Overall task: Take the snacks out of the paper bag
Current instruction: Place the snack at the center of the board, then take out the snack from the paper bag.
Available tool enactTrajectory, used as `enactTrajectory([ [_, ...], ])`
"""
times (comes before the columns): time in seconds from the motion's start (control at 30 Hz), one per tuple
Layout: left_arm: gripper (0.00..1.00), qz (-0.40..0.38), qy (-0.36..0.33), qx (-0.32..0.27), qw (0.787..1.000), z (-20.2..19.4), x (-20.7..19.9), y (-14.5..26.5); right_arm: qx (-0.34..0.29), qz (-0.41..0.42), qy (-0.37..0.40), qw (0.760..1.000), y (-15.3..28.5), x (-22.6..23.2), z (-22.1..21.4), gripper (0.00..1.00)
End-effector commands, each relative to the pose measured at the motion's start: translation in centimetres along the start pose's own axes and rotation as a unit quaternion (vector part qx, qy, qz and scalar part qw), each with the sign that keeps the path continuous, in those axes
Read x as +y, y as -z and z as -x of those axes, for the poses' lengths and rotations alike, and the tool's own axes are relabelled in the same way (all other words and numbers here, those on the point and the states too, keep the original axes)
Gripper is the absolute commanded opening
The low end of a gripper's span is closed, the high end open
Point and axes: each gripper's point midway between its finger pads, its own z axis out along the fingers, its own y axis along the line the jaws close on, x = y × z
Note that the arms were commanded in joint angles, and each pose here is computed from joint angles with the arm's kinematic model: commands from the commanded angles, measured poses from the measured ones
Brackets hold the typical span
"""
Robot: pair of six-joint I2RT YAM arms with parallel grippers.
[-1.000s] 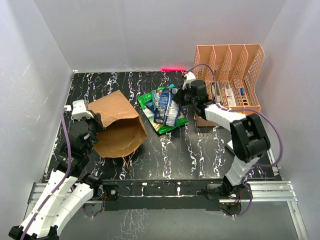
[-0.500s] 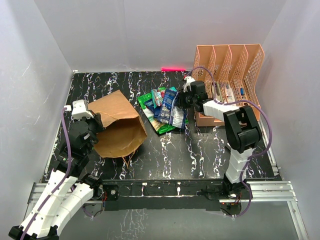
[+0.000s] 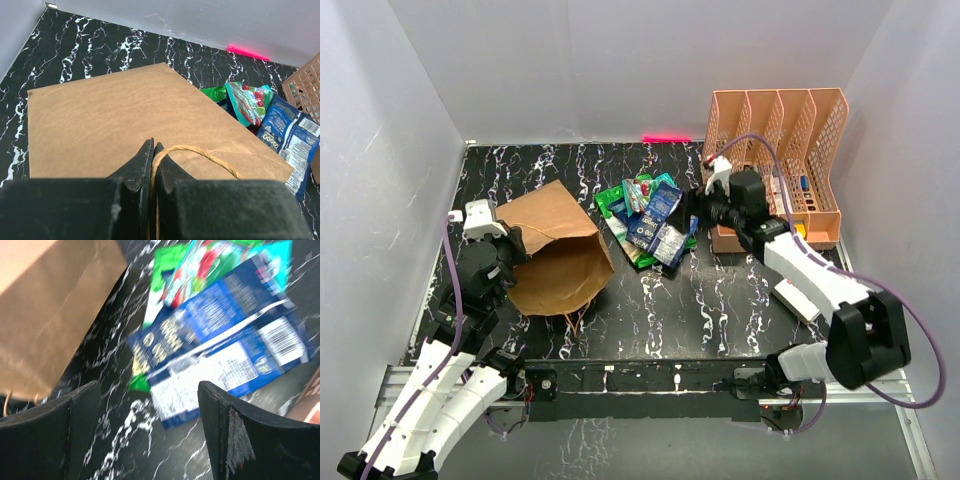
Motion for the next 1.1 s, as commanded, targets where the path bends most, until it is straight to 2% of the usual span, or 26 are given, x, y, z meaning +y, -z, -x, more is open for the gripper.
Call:
enactTrajectory([
  [0.0, 0.00, -0.001, 0.007, -0.010, 1.000, 0.7, -0.1, 0.1, 0.036, 0.024, 0.049, 0.998, 1.3, 3.6, -4.3, 0.83],
  [0.1, 0.00, -0.002, 0.007, -0.009, 1.000, 0.6, -0.1, 0.1, 0.045, 0.009, 0.091, 0.995, 1.5, 5.5, -5.4, 0.84],
  [0.27, 0.00, -0.001, 0.006, -0.007, 1.000, 0.6, -0.1, 0.0, 0.039, 0.052, 0.160, 0.985, 1.1, 12.6, -5.2, 0.83],
  [0.5, 0.00, 0.005, 0.006, -0.010, 1.000, 0.7, 0.2, 0.1, 0.054, 0.096, 0.302, 0.947, 1.2, 22.0, -4.7, 0.83],
  [0.6, 0.00, 0.005, 0.007, -0.011, 1.000, 0.8, 0.2, 0.2, 0.035, 0.149, 0.380, 0.912, 1.6, 25.7, -5.7, 0.84],
  [0.7, 0.00, 0.005, 0.008, -0.013, 1.000, 1.0, 0.2, 0.3, 0.008, 0.171, 0.469, 0.866, 0.7, 27.5, -7.6, 0.85],
  [0.83, 0.00, 0.005, 0.008, -0.017, 1.000, 1.2, 0.3, 0.4, -0.073, 0.193, 0.565, 0.799, -1.1, 29.2, -8.2, 0.86],
  [0.93, 0.00, 0.006, 0.010, -0.022, 1.000, 1.5, 0.4, 0.7, -0.139, 0.177, 0.619, 0.752, -2.9, 30.1, -7.3, 0.89],
  [1.07, 0.00, 0.006, 0.015, -0.032, 0.999, 1.9, 0.6, 1.2, -0.143, 0.165, 0.677, 0.703, -7.1, 30.2, -7.6, 0.88],
])
